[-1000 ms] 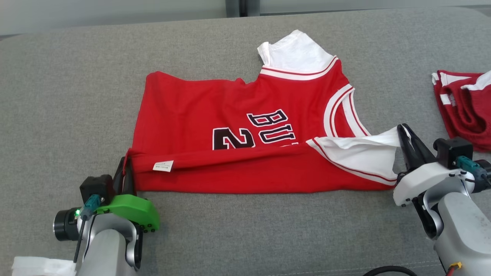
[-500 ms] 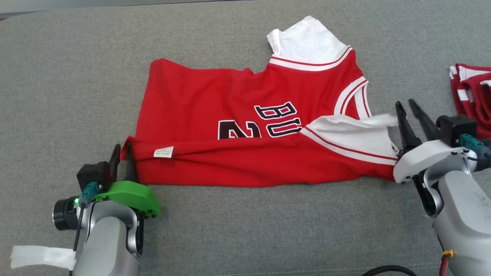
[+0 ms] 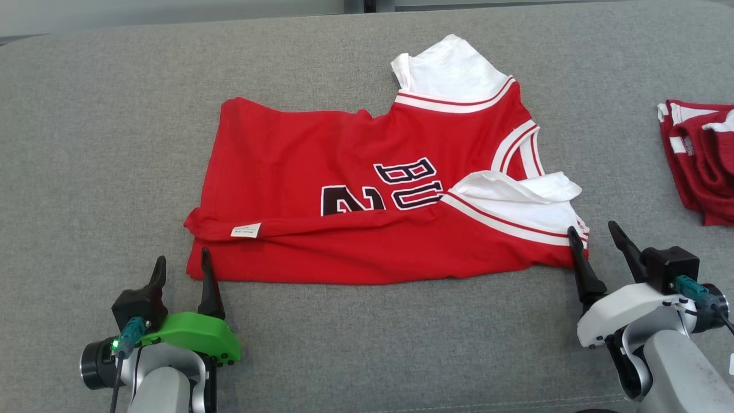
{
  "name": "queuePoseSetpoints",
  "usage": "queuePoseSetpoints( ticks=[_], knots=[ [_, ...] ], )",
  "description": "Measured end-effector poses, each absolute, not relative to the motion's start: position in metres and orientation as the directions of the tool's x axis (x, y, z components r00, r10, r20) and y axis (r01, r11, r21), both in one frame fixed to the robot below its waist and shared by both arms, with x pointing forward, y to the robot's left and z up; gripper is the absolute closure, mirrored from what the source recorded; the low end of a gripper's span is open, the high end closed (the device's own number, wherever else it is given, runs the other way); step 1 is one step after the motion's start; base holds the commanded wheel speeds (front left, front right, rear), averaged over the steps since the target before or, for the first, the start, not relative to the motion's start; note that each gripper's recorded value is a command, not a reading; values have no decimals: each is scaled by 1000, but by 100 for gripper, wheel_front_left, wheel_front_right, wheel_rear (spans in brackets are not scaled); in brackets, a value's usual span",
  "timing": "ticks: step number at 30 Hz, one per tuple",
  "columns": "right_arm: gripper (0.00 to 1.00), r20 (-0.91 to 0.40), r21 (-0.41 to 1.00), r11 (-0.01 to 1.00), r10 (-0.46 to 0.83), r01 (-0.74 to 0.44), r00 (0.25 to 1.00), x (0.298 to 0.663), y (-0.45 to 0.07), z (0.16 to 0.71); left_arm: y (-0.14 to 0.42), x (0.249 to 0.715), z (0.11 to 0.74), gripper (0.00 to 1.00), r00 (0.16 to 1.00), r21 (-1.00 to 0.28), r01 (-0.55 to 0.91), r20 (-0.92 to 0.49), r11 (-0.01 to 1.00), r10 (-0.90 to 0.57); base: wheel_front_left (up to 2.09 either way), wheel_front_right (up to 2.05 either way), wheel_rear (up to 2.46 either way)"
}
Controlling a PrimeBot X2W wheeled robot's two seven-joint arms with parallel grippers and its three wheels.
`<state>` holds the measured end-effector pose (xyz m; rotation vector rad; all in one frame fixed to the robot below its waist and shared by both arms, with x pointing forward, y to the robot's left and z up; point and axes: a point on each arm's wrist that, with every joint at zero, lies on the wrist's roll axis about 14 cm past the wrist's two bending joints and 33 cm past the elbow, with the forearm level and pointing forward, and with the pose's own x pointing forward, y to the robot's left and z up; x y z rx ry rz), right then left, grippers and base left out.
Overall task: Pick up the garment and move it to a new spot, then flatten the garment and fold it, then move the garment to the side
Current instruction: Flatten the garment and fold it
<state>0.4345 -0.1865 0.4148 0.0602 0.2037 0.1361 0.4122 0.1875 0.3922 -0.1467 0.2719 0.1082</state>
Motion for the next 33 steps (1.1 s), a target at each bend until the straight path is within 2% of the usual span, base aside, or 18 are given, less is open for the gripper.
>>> queuePoseSetpoints(
  ticks=[13,15,16,33],
  knots=[
    [0,-339,149,979,182,-138,923,427,-167,370,192,407,394,0,958,-123,-134,-272,983,96,0,0,0],
    [80,-344,161,976,195,-147,919,428,-163,369,193,407,395,0,958,-123,-136,-269,983,99,0,0,0],
    [100,-346,162,975,200,-152,916,428,-162,368,194,407,395,0,958,-123,-138,-268,983,101,0,0,0],
    [100,-307,162,979,172,-127,936,435,-180,382,174,413,382,0,952,-169,-80,-306,982,25,0,0,0]
  ],
)
